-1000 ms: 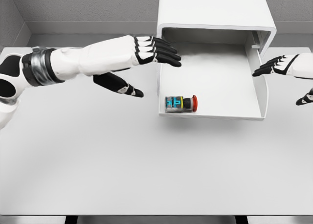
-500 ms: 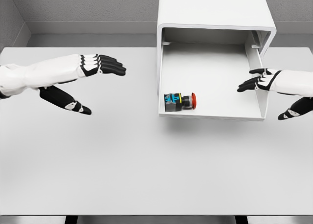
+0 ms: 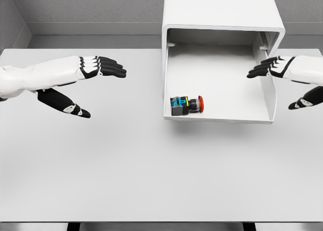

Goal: Slide open multi-storey tabletop storage cabinets and put open load switch and slide close multi-storey tabletop storage cabinets

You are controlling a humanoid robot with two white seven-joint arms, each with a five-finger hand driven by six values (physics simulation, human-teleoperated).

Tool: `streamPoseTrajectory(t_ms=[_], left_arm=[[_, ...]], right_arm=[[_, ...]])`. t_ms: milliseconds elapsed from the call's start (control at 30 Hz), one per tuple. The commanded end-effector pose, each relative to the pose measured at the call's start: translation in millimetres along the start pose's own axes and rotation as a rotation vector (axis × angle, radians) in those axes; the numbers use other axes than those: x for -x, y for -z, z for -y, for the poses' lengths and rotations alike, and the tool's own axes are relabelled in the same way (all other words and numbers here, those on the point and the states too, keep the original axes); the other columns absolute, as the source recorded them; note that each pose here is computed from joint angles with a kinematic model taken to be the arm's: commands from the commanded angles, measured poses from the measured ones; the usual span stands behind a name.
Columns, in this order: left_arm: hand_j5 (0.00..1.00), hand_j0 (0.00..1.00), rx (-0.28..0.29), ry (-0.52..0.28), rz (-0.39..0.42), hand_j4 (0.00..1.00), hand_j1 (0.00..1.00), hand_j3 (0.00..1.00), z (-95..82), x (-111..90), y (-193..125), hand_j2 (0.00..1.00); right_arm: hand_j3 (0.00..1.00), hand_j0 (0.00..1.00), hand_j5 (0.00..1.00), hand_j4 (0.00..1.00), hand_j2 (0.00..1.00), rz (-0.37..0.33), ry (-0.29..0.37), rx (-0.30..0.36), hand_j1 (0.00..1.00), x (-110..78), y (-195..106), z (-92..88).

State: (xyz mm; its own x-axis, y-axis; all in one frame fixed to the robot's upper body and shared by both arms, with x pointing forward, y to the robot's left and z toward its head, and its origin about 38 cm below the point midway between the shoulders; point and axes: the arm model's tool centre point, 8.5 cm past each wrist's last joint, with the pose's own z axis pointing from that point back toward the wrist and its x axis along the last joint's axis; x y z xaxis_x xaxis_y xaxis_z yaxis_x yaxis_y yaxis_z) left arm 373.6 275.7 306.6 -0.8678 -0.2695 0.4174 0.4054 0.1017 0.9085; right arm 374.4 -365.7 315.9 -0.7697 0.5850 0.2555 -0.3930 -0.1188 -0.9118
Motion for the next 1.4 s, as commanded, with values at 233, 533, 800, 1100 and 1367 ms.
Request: streamPoseTrajectory(t_ms=[233, 533, 800, 1100, 1367], left_arm=[[1.0, 1.0, -0.008, -0.008, -0.008, 1.0, 1.0, 1.0, -1.5, 2.7, -1.6, 1.0], [1.0, 1.0, -0.009, -0.01, -0.016, 1.0, 1.0, 1.0, -1.4, 4.8, -2.9, 1.0], [1.0, 1.0, -0.006, -0.012, -0.017, 1.0, 1.0, 1.0, 0.4, 5.3, -2.9, 1.0], [1.0, 1.0, -0.004, -0.013, -0.018, 1.0, 1.0, 1.0, 1.1, 5.5, -2.9, 1.0], [1.0, 1.0, -0.004, -0.017, -0.019, 1.0, 1.0, 1.0, 2.4, 5.8, -3.3, 1.0]], right_arm=[[1.0, 1.0, 1.0, 1.0, 1.0, 0.021, 0.071, 0.062, 1.0, -2.4, 3.4, -14.5], [1.0, 1.0, 1.0, 1.0, 1.0, 0.008, 0.092, 0.044, 1.0, -1.3, -0.8, -24.4], [1.0, 1.0, 1.0, 1.0, 1.0, 0.003, 0.1, 0.043, 1.0, -1.5, -3.4, -27.0], [1.0, 1.0, 1.0, 1.0, 1.0, 0.001, 0.129, 0.09, 1.0, -0.8, -2.6, -33.8], [1.0, 1.0, 1.0, 1.0, 1.0, 0.004, 0.138, 0.081, 1.0, -1.3, -1.6, -38.3]])
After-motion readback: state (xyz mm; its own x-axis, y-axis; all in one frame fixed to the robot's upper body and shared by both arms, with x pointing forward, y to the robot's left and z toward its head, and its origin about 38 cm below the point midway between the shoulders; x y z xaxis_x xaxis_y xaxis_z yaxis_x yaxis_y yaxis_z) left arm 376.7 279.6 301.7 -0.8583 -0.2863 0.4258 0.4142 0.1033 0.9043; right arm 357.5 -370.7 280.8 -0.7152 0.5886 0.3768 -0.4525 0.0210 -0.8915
